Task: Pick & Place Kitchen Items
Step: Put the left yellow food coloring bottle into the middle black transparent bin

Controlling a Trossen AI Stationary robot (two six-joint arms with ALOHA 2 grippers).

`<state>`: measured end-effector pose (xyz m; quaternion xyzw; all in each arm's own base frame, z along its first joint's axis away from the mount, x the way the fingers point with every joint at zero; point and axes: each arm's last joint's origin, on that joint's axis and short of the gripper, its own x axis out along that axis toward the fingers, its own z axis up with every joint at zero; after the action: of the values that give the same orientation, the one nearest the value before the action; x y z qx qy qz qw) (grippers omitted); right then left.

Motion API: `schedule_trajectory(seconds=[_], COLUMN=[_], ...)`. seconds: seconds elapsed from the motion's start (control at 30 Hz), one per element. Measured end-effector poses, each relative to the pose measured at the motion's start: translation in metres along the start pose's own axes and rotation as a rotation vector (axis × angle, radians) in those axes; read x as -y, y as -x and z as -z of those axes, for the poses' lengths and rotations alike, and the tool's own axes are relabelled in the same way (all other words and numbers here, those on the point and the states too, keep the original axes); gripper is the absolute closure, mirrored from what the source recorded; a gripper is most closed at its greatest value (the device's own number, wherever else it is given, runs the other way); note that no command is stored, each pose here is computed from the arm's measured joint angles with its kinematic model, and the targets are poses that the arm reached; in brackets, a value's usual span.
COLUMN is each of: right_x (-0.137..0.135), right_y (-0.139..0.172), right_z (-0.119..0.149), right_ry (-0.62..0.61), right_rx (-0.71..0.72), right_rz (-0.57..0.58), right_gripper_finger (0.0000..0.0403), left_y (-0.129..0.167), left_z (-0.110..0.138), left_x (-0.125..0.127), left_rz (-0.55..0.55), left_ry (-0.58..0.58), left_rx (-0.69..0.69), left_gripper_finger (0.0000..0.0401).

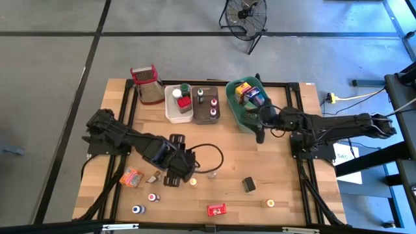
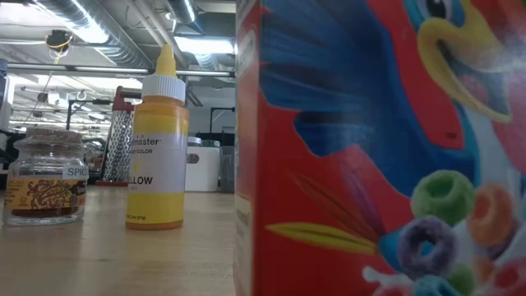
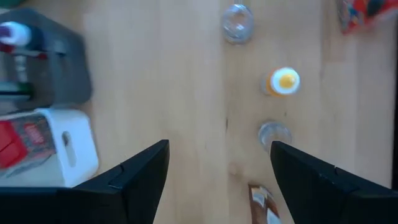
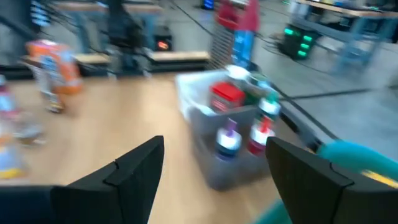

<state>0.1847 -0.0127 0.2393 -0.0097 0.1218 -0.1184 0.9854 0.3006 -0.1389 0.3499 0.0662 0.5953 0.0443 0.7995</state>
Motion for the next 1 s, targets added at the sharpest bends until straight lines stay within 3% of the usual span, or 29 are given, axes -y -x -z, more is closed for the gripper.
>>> schedule_trajectory(seconds=[0.27,0.47,0.7,0.9,1.0], right_x=[-0.025,-0.047,-0.065,-0.072,-0.072], right_y=[0.009,0.019,0.031,0.035,0.035], right_z=[-0.024,-0.036,-0.041,-0.042,-0.042], right_ry=[-0.004,0.012,0.066,0.095,0.096], right_rx=[0.082,0.207,0.292,0.324,0.324], right_rz=[-0.319,-0.573,-0.68,-0.717,-0.718], right_gripper_finger=[0.0118,0.0118,0.0118,0.0118,0.0118], left_y=[0.015,0.02,-0.025,-0.053,-0.054], left_z=[0.016,0.027,0.033,0.029,0.021], left_x=[0.039,0.072,0.091,0.083,0.079], left_rz=[-0.178,-0.142,-0.035,0.053,0.044], left_ry=[-0.003,-0.06,-0.187,-0.262,-0.281], left_rx=[0.176,0.287,0.244,0.171,0.218], left_gripper_finger=[0.0127,0.0126,0.0125,0.0127,0.0127])
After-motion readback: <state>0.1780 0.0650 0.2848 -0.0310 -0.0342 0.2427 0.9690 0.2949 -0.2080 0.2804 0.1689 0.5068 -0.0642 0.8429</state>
